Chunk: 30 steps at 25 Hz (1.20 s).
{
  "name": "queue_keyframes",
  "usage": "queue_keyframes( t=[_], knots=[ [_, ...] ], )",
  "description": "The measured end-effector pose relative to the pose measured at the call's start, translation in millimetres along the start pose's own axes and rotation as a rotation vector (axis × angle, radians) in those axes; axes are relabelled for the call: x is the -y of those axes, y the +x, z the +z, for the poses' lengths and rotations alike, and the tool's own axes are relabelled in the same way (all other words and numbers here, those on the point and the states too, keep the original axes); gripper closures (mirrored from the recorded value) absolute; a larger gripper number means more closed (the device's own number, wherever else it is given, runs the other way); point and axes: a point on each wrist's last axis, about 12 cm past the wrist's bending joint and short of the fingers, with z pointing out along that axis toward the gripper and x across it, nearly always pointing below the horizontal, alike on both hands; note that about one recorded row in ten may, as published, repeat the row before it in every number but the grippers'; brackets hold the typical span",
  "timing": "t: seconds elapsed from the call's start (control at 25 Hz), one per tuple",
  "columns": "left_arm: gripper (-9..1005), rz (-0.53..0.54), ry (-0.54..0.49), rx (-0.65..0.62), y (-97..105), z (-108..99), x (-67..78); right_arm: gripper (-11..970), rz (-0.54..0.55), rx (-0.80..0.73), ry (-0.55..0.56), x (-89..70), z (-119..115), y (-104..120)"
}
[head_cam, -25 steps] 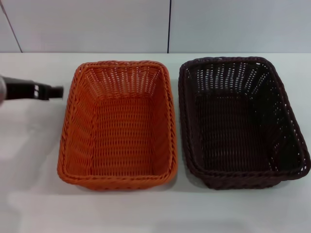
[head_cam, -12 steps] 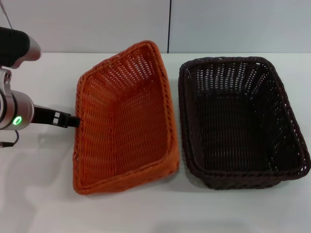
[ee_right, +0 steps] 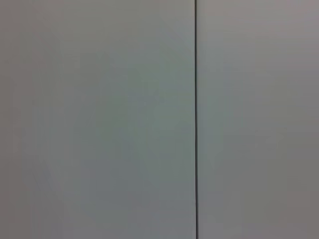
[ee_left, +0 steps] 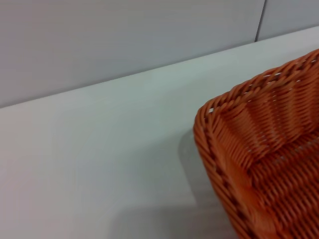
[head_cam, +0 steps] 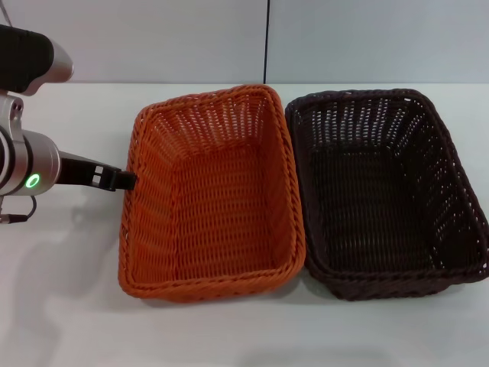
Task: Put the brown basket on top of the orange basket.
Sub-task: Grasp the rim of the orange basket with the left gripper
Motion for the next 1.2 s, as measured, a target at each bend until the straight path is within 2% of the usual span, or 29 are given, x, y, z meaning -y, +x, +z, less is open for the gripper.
queue_keyframes(
  t=[0.48, 1.2],
  knots=[
    [224, 0.02, 0.023, 0.01, -10.0, -14.2, 13.9, 261, -0.001, -0.006, -0.001, -0.1, -2.1, 1.4],
    [227, 0.029, 0.042, -0.099, -2.8, 12.1, 20.6, 262, -0.005, -0.019, -0.015, -2.2, -0.6, 3.0]
  ],
)
